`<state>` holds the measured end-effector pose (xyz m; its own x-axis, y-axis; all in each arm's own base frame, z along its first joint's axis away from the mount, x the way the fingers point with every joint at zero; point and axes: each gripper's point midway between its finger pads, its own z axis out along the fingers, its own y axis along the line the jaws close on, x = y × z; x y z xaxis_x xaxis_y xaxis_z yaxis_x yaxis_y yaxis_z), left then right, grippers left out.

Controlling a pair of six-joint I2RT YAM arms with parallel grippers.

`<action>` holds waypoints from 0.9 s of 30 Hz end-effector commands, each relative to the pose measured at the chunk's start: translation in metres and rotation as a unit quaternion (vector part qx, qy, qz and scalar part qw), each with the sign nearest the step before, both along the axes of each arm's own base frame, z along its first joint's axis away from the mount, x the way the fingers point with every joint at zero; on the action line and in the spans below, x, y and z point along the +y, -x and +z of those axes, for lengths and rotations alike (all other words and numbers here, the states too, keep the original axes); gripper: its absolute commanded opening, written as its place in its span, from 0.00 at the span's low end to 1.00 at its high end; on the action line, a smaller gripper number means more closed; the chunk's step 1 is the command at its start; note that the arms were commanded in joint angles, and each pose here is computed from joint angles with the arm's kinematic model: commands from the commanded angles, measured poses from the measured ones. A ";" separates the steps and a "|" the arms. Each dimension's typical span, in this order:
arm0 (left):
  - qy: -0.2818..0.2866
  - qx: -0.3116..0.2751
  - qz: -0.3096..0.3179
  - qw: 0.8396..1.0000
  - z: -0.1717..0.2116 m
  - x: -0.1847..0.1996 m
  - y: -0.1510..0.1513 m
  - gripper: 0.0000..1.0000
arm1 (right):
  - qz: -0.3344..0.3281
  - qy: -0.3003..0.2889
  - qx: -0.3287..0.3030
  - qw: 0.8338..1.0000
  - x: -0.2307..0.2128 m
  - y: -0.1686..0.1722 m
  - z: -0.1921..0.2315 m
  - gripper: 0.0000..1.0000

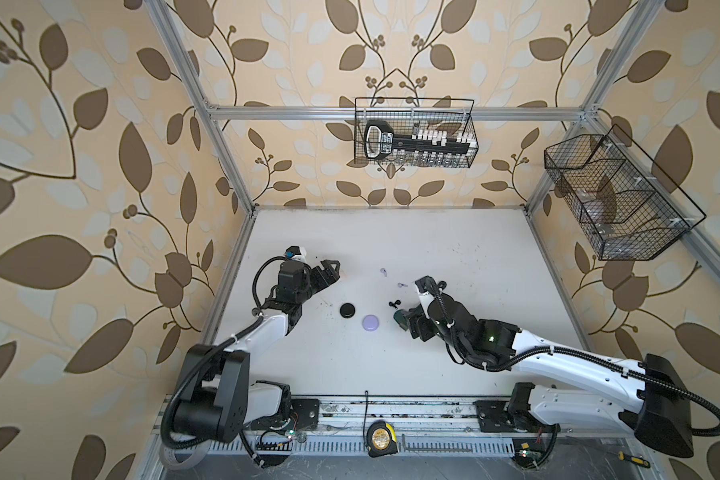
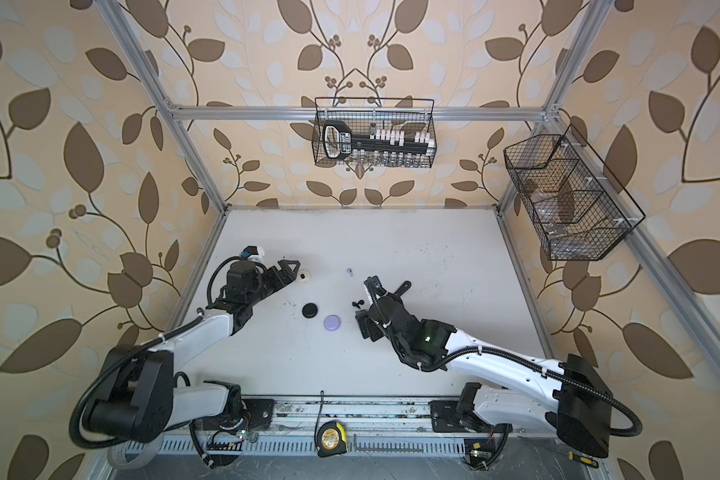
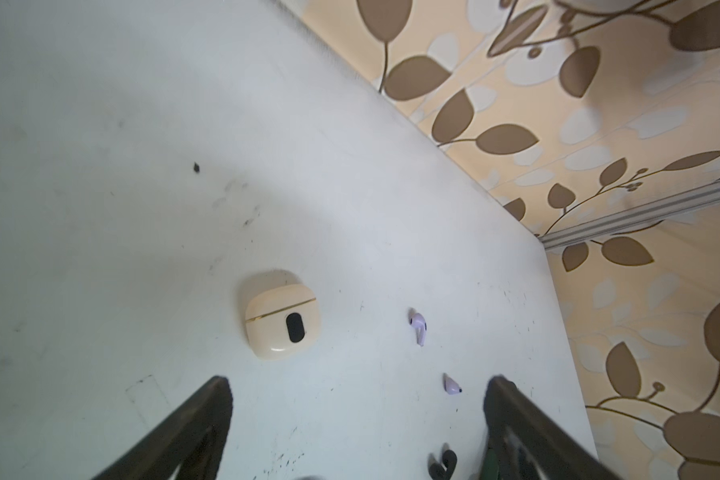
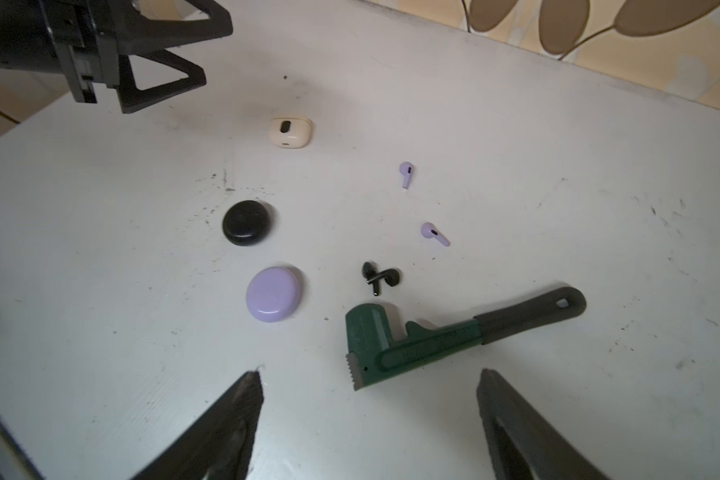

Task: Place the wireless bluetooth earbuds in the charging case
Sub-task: 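Move the right gripper over the black round case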

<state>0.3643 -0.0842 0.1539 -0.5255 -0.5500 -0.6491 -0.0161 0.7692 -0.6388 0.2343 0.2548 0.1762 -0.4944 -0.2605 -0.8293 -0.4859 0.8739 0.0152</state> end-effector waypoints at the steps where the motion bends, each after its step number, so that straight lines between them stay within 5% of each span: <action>1: -0.088 -0.003 0.012 0.996 0.005 0.022 0.026 0.97 | 0.018 -0.042 -0.004 0.999 0.030 0.019 0.031 0.83; 5: -0.089 -0.059 0.030 0.994 0.026 0.031 0.049 0.99 | 0.041 -0.053 -0.030 0.997 0.065 0.036 0.028 0.84; 12: -0.023 -0.161 -0.074 0.984 0.066 -0.009 0.071 0.99 | 0.103 0.005 -0.087 0.991 0.108 0.021 -0.023 0.81; 16: -0.008 -0.172 -0.104 0.979 0.072 -0.019 0.077 0.99 | 0.172 0.004 -0.065 0.983 0.127 0.007 -0.042 0.79; 27: -0.038 -0.176 -0.056 0.982 0.068 -0.002 0.069 0.99 | 0.194 0.078 0.023 0.978 0.126 -0.023 -0.112 0.77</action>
